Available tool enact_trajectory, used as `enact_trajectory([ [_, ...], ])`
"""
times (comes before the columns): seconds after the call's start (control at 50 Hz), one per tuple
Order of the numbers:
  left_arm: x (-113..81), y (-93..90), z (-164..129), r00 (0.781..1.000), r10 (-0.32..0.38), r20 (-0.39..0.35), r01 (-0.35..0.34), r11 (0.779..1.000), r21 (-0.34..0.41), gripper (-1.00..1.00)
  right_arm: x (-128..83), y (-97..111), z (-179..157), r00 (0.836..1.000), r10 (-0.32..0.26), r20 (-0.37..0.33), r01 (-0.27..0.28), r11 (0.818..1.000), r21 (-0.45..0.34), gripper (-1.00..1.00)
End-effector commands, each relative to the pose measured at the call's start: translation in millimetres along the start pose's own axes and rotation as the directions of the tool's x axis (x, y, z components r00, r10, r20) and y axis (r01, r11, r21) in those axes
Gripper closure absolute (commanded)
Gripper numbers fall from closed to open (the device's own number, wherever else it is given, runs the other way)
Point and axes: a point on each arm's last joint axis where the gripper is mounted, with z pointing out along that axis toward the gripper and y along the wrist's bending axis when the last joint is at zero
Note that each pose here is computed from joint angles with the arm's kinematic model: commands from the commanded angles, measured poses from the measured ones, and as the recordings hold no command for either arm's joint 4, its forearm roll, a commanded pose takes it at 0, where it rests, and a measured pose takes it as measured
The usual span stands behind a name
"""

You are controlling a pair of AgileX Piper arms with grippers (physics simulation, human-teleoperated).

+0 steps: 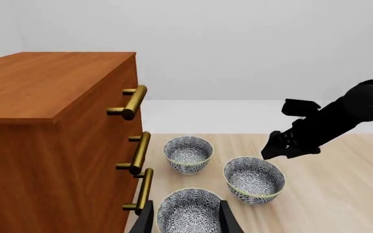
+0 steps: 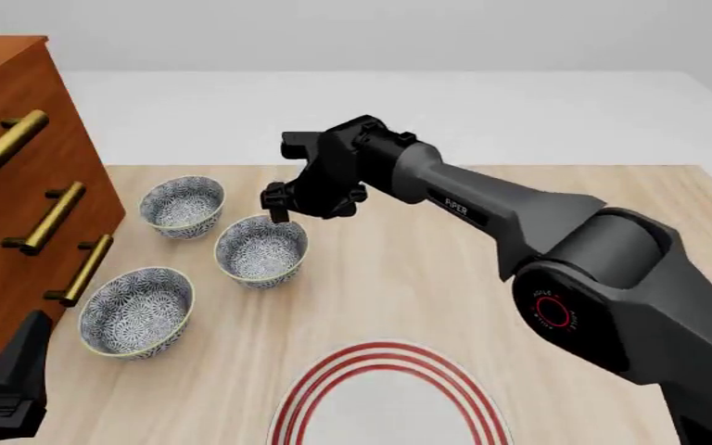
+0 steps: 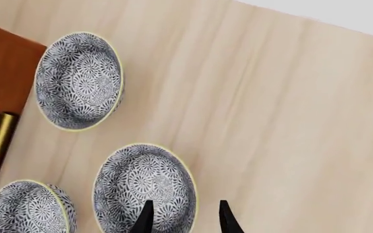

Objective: Pick up the bowl and put it in the middle on the plate.

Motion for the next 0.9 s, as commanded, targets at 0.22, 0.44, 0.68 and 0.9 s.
enact_trajectory([
  [0.22, 0.0, 0.0, 0, 1.000, 0.000, 0.000, 0.000, 1.000, 0.000, -1.00, 15, 2, 22, 0.999, 0.018, -0.043, -0.018, 1.000, 0.009, -1.00],
  [0.44, 0.0, 0.0, 0, 1.000, 0.000, 0.000, 0.000, 1.000, 0.000, -1.00, 18, -2, 29, 0.998, 0.025, -0.050, -0.024, 1.000, 0.016, -1.00],
  [0.68, 0.0, 0.0, 0, 1.000, 0.000, 0.000, 0.000, 1.000, 0.000, -1.00, 23, -2, 39, 0.998, 0.022, -0.064, -0.021, 1.000, 0.019, -1.00],
  [0.9, 0.0, 0.0, 0, 1.000, 0.000, 0.000, 0.000, 1.000, 0.000, -1.00, 27, -3, 44, 0.997, 0.029, -0.071, -0.028, 0.999, 0.023, -1.00],
])
